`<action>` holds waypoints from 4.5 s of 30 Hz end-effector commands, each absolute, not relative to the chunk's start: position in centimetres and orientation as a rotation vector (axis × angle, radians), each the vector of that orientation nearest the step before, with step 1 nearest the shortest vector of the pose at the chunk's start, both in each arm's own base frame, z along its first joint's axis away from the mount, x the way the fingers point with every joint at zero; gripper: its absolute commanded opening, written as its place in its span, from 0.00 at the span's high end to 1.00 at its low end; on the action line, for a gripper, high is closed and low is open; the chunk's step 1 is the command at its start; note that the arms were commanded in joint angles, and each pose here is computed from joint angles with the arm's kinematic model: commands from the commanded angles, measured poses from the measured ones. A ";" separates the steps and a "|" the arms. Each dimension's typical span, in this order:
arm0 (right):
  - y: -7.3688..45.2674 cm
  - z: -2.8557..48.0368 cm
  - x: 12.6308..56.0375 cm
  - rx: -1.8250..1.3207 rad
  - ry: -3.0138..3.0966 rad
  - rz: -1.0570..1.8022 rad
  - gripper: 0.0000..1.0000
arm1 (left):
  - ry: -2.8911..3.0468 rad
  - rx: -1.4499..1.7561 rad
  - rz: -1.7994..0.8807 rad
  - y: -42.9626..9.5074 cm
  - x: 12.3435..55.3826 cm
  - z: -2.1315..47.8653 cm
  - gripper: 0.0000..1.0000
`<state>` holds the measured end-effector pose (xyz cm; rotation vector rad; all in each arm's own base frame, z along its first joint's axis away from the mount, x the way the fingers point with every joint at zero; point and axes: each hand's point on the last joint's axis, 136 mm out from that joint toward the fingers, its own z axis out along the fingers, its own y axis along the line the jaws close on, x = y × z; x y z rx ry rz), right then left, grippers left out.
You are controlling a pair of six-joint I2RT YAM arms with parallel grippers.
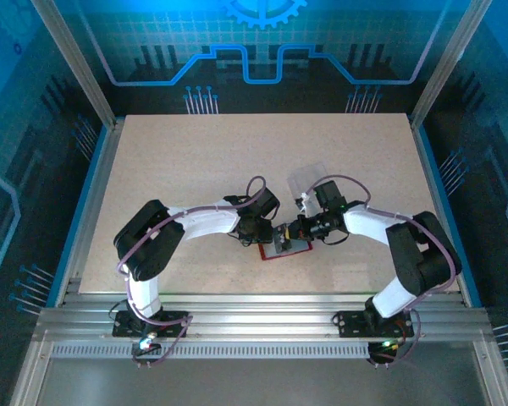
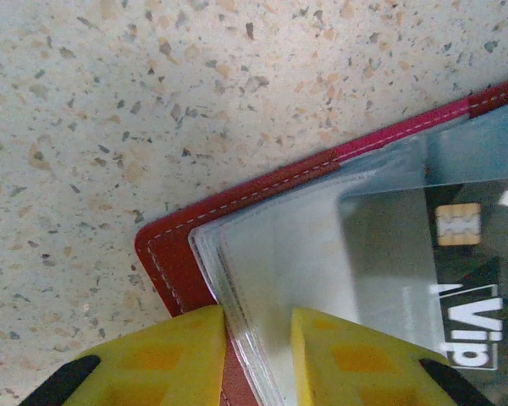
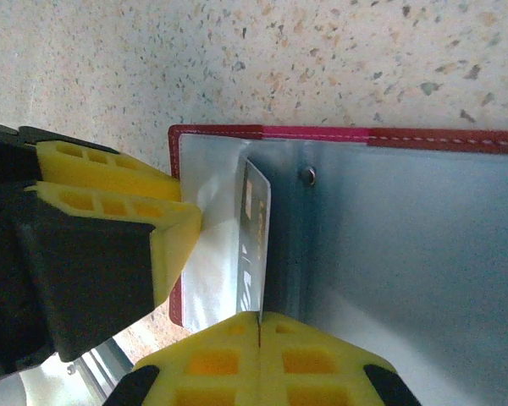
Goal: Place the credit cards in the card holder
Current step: Insert the credit card into the card slot.
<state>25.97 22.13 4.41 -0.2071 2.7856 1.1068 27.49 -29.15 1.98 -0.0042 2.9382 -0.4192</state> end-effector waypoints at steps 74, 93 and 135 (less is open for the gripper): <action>24.8 3.7 24.2 -0.304 2.918 0.916 0.58 | 2.977 -0.262 -0.746 -27.8 25.3 0.0 1.00; 24.8 4.9 25.0 -0.271 2.905 0.889 0.63 | 2.979 -0.260 -0.742 -27.6 25.1 0.0 1.00; 15.6 5.3 26.5 -0.236 2.866 -0.133 0.25 | 2.958 -0.239 -0.807 -28.4 25.3 1.2 1.00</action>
